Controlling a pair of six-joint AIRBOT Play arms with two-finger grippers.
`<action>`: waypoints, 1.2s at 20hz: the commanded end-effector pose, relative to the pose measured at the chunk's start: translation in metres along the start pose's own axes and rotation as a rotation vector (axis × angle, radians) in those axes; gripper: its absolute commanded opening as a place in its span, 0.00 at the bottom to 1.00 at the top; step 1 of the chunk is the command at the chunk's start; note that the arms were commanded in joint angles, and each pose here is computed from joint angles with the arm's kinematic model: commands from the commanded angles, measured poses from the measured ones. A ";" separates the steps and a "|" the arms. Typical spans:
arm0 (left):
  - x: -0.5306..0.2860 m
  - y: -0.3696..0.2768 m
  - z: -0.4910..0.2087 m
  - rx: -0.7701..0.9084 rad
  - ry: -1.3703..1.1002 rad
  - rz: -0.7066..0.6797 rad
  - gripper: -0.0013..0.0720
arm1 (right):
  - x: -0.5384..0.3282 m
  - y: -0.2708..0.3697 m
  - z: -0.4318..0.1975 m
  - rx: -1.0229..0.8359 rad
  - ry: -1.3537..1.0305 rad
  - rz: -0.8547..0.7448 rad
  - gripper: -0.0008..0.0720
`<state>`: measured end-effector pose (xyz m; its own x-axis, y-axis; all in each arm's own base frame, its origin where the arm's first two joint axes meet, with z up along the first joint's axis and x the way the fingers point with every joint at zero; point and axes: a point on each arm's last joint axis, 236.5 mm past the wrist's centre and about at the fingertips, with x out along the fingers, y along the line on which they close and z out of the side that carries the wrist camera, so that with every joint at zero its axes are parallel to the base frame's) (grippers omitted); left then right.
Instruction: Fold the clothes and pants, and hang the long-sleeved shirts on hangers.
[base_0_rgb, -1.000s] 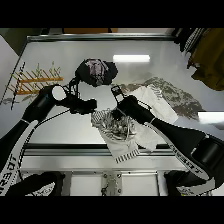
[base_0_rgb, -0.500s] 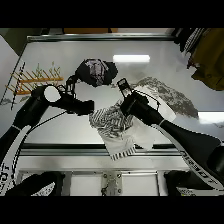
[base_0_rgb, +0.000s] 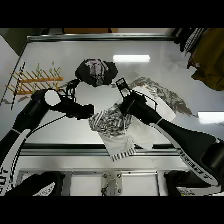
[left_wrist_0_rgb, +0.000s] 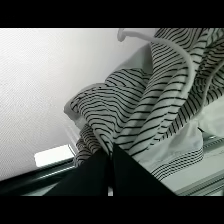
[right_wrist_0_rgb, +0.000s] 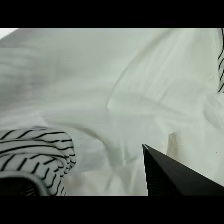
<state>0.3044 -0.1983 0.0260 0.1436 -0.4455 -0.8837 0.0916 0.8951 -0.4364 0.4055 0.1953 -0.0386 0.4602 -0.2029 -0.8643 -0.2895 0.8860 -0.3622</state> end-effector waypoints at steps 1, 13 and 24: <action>-0.011 -0.003 0.001 0.016 -0.030 -0.003 0.03 | 0.027 0.003 -0.013 -0.003 0.063 -0.015 0.82; -0.129 -0.049 0.068 0.089 -0.302 -0.081 0.03 | -0.105 -0.113 0.039 0.025 -0.150 -0.066 0.04; -0.375 -0.231 -0.003 0.496 -0.799 -0.482 0.03 | -0.407 -0.240 -0.021 0.445 -0.686 0.130 0.04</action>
<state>0.2578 -0.2349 0.4225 0.5937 -0.7554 -0.2773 0.6167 0.6485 -0.4463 0.3053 0.0725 0.3699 0.8808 0.0493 -0.4710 -0.0951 0.9927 -0.0739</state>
